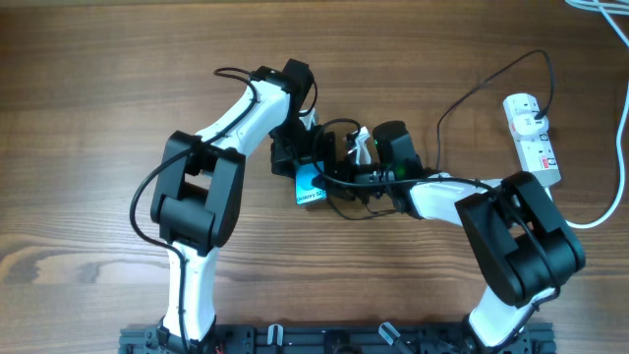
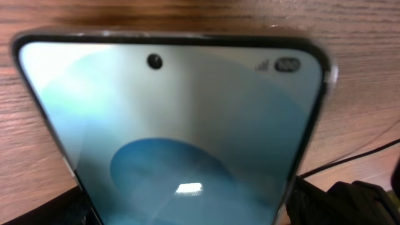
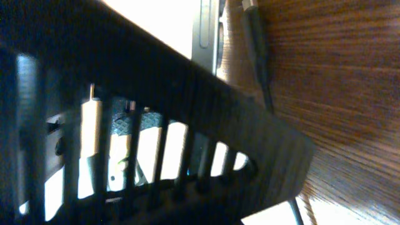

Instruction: Plug charger to phone and switch on socket

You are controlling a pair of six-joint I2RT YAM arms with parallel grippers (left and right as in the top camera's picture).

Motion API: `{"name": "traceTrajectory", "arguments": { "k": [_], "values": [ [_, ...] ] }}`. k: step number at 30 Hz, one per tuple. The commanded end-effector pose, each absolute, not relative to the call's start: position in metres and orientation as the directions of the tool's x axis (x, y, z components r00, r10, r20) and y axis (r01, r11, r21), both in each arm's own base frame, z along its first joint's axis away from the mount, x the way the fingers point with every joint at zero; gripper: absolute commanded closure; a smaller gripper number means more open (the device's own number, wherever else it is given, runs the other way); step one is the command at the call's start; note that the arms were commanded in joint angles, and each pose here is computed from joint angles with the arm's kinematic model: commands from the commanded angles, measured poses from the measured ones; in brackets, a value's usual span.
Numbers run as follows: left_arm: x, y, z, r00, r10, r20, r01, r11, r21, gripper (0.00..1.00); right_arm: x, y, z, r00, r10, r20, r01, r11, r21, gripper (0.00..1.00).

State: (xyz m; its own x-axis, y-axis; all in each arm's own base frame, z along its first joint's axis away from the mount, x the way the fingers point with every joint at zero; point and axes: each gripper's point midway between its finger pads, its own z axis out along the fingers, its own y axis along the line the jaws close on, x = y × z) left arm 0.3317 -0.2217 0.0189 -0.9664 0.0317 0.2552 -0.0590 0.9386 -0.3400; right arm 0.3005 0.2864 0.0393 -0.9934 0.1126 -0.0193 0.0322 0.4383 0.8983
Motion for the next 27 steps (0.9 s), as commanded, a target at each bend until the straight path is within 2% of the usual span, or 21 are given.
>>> {"name": "traceTrajectory", "arguments": {
  "k": [1, 5, 9, 11, 13, 15, 18, 27],
  "values": [
    [0.34, -0.23, 0.07, -0.988, 0.054, 0.146, -0.017, 0.894, -0.449, 0.11, 0.302, 0.304, 0.094, -0.991, -0.003, -0.133, -0.13, 0.242, 0.961, 0.96],
    [0.354, -0.221, 0.148, -0.998, 0.039, -0.056, 0.064, 0.835, -0.547, 0.14, 0.308, 0.302, 0.131, -0.982, -0.014, -0.191, -0.191, 0.116, 0.975, 0.96],
    [0.347, -0.215, 0.236, -0.969, 0.005, -0.247, 0.17, 0.738, -0.653, 0.18, 0.312, 0.298, 0.185, -0.941, 0.014, -0.339, -0.34, -0.033, 0.94, 0.96],
    [0.342, -0.215, 0.258, -0.953, 0.003, -0.302, 0.213, 0.715, -0.666, 0.17, 0.306, 0.296, 0.215, -0.904, 0.039, -0.426, -0.428, -0.111, 0.897, 0.96],
    [0.335, -0.217, 0.271, -0.948, 0.009, -0.319, 0.237, 0.689, -0.685, 0.18, 0.3, 0.293, 0.233, -0.884, 0.054, -0.464, -0.466, -0.163, 0.87, 0.96],
    [0.328, -0.228, 0.283, -0.941, 0.048, -0.334, 0.291, 0.617, -0.732, 0.19, 0.295, 0.291, 0.243, -0.882, 0.054, -0.469, -0.47, -0.193, 0.861, 0.96],
    [0.321, -0.239, 0.298, -0.927, 0.088, -0.365, 0.354, 0.522, -0.776, 0.22, 0.292, 0.291, 0.243, -0.887, 0.038, -0.461, -0.459, -0.195, 0.867, 0.96],
    [0.309, -0.252, 0.31, -0.921, 0.127, -0.37, 0.386, 0.434, -0.814, 0.41, 0.297, 0.291, 0.245, -0.906, 0.057, -0.42, -0.423, -0.198, 0.884, 0.96]
  ]
}}
